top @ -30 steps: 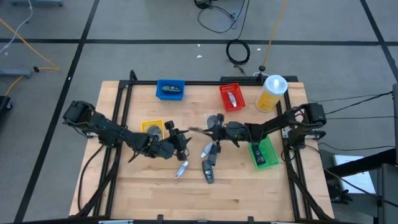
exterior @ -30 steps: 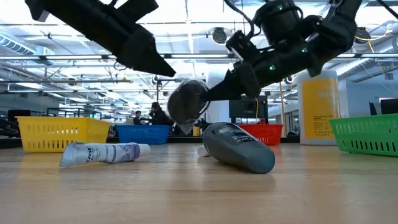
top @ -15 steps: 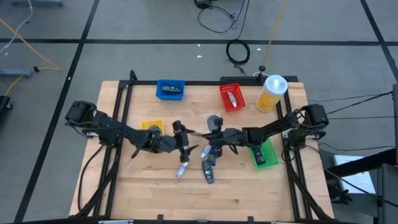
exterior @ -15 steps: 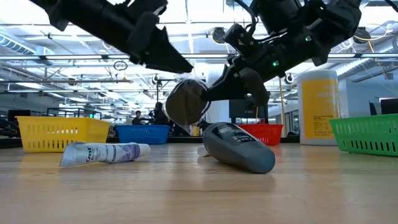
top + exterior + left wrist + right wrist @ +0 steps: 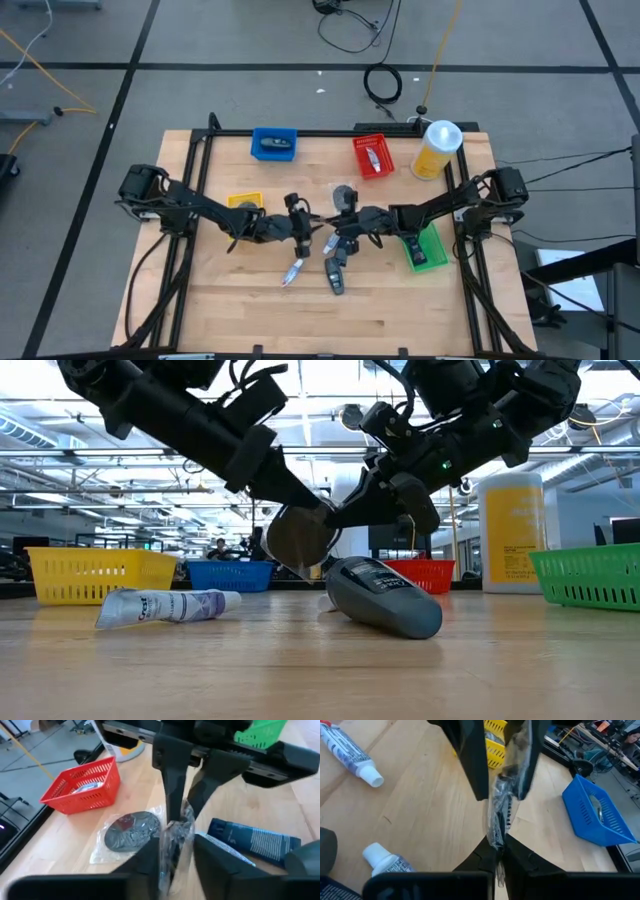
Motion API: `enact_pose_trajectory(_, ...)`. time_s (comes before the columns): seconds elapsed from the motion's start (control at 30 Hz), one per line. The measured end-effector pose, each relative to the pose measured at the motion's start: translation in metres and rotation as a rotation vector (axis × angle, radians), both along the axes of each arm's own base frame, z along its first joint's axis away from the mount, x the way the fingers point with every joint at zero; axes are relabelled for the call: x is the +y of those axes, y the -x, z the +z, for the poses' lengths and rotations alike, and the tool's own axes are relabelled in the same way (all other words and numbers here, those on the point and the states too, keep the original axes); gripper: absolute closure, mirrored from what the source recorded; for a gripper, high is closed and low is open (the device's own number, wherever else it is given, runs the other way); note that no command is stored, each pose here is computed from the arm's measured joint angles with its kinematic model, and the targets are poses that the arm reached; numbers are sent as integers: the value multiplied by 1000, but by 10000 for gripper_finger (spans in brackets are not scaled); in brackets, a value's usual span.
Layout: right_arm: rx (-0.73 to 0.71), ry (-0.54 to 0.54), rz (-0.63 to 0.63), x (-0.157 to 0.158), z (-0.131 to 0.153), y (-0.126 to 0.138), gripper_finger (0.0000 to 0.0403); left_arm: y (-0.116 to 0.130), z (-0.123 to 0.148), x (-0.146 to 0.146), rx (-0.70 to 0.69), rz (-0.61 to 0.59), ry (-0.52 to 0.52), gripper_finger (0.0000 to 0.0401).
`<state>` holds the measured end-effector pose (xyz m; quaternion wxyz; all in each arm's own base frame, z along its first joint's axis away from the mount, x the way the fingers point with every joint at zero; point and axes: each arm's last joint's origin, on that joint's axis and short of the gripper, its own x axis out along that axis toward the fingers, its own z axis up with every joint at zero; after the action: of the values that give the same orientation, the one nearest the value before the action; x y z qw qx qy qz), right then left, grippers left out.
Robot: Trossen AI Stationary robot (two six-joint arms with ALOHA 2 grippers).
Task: Pick & Place Travel size toiletries
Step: Put the black hairbrush into the yellow bin
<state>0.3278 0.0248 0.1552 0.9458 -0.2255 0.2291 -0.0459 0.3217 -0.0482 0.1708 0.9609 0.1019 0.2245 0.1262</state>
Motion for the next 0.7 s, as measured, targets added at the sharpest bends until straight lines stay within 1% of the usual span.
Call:
enact_pose_trajectory(0.13, -3, -4, 2, 0, 0, 0, 394, 0, 0, -3, 6, -25, -26, 370)
enact_pose_trajectory(0.2, -3, -7, 11, 1, 0, 0, 387, 1, 0, -5, 18, -39, -40, 388)
enact_pose_trajectory(0.33, -11, -5, 22, 6, 1, 0, 359, 4, 3, -13, 26, -63, -70, 379)
enact_pose_trajectory(0.43, -19, -1, 29, 9, 4, 1, 327, 14, 12, -21, 52, -56, -128, 389)
enact_pose_trajectory(0.5, -44, -3, 33, 11, 9, 2, 305, 24, 22, -26, 71, -49, -152, 393)
enact_pose_trajectory(0.6, -47, -8, 34, 12, 11, 2, 278, 43, 39, -33, 94, -60, -167, 385)
enact_pose_trajectory(0.7, -59, -16, 29, 11, 13, 2, 259, 66, 52, -41, 146, -109, -175, 384)
